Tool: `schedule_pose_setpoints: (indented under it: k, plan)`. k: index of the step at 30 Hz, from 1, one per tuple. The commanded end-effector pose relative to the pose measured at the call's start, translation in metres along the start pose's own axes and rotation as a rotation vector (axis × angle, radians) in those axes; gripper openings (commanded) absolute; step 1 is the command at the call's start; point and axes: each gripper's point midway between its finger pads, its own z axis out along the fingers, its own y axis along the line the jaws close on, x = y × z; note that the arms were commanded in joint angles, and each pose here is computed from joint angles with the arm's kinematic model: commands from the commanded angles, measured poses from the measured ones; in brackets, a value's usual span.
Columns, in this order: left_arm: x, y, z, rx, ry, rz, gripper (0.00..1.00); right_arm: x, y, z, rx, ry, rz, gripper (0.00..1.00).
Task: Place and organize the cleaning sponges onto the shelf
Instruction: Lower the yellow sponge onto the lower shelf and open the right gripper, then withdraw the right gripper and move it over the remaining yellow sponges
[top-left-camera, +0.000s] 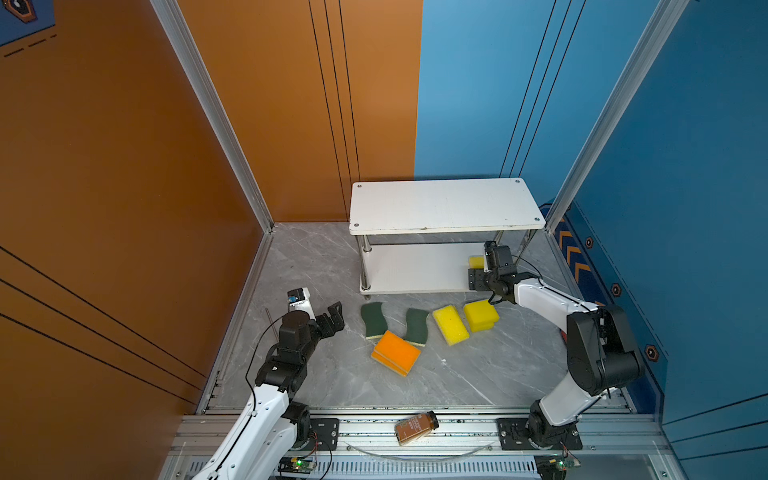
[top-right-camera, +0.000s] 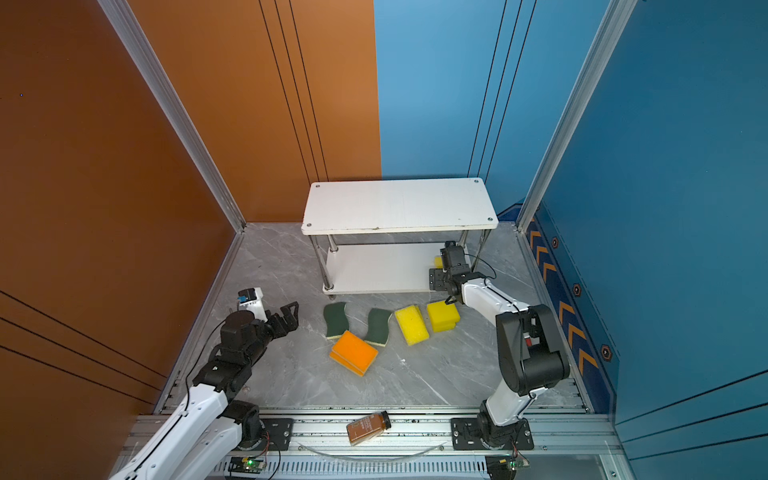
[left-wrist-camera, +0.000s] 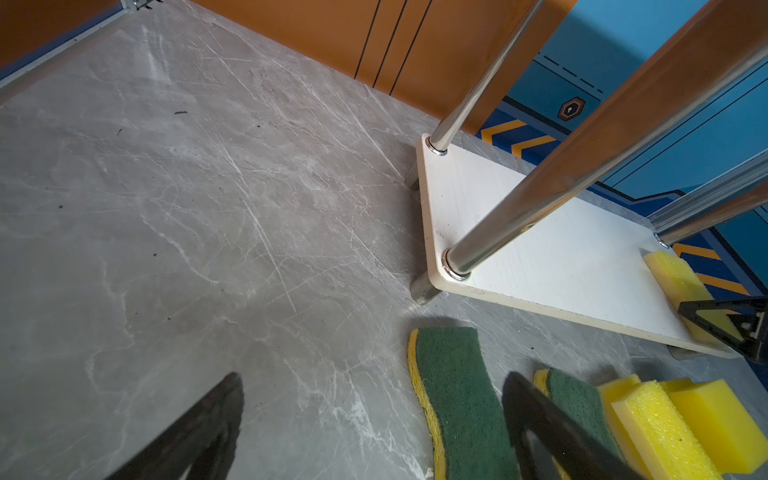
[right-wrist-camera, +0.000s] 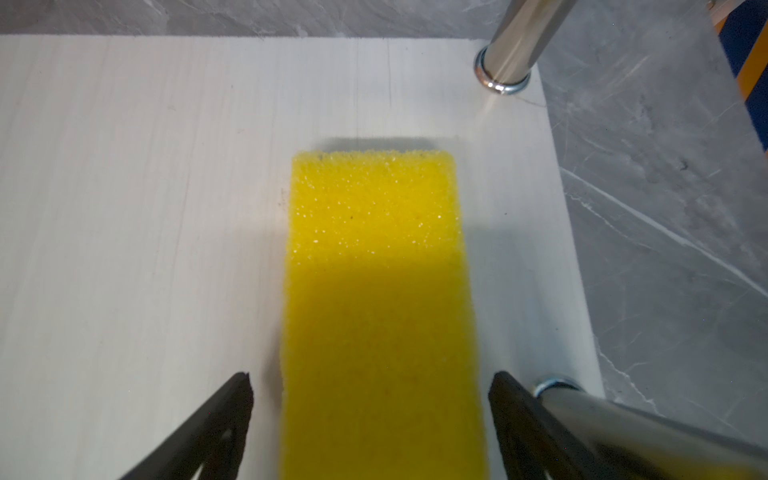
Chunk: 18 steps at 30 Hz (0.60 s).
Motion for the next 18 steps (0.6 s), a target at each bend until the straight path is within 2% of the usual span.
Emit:
schedule_pose_setpoints:
  k: [1,8,18]
  plan:
    - [0.002,0.000,0.000,0.009,0.009,-0.009,0.98,-0.011,-0.006,-0.016,0.029,-0.024,0.011,0.89]
    - [0.003,0.001,0.000,0.008,0.010,-0.011,0.98,-0.011,-0.001,-0.032,0.020,-0.030,-0.008,0.91]
    - [-0.002,-0.008,-0.004,0.041,0.017,-0.033,0.98,-0.004,0.016,-0.073,0.014,-0.046,-0.086,0.94]
